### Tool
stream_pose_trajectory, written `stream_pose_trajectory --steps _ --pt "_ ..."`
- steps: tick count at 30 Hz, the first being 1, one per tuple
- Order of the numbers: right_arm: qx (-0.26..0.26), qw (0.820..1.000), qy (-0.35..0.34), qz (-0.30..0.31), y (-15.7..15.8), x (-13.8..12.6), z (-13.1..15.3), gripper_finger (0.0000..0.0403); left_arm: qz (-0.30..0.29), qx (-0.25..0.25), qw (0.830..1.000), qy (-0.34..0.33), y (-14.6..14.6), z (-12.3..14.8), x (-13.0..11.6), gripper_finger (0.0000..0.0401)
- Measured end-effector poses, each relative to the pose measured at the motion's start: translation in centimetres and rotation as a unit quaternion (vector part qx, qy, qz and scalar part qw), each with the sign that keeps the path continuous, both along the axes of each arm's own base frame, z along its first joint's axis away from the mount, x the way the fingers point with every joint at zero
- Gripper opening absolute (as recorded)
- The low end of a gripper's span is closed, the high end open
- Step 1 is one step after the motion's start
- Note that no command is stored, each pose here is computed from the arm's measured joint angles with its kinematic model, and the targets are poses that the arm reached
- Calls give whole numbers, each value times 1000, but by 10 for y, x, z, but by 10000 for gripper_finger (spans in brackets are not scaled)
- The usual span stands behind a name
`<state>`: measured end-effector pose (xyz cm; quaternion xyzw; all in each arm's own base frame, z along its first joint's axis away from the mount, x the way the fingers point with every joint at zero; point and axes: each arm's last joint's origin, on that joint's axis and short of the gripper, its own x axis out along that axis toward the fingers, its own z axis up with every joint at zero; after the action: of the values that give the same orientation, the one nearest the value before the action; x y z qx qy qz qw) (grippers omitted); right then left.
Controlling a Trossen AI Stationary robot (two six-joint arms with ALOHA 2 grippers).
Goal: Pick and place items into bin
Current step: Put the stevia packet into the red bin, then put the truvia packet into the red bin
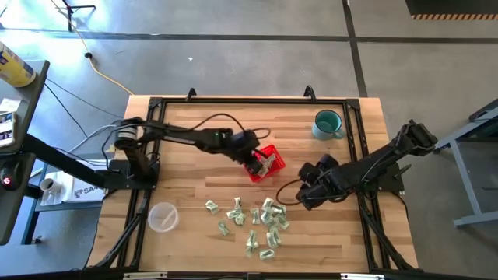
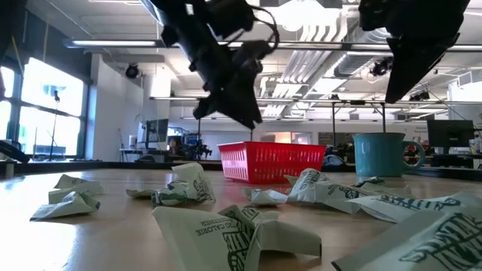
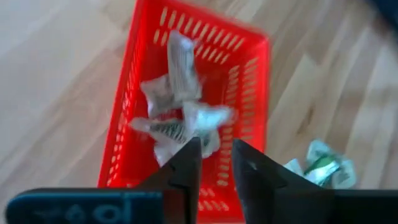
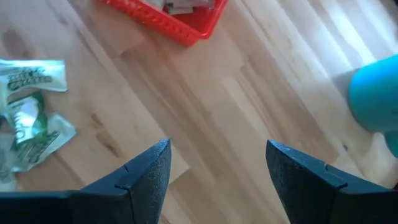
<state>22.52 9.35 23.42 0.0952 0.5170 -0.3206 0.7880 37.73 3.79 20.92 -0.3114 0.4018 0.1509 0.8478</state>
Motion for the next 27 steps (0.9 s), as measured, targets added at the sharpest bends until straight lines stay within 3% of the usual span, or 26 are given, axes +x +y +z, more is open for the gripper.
stream_pose_trajectory --steps 5,8,13,17,22,27 --pt "18 999 1 51 1 6 0 254 -15 -22 996 80 -5 2 -5 166" --pt "41 990 -1 137 5 18 -1 254 -34 10 990 139 -19 18 -26 183" --pt "78 960 29 268 12 38 -18 254 -33 69 980 184 -48 39 -60 193" --pt "118 946 37 300 17 53 -38 254 -3 82 978 193 -65 42 -83 187" --pt "152 932 17 330 27 68 -54 254 29 69 976 207 -80 26 -103 182" --pt "166 939 16 302 30 74 -66 254 30 55 968 242 -92 6 -122 183"
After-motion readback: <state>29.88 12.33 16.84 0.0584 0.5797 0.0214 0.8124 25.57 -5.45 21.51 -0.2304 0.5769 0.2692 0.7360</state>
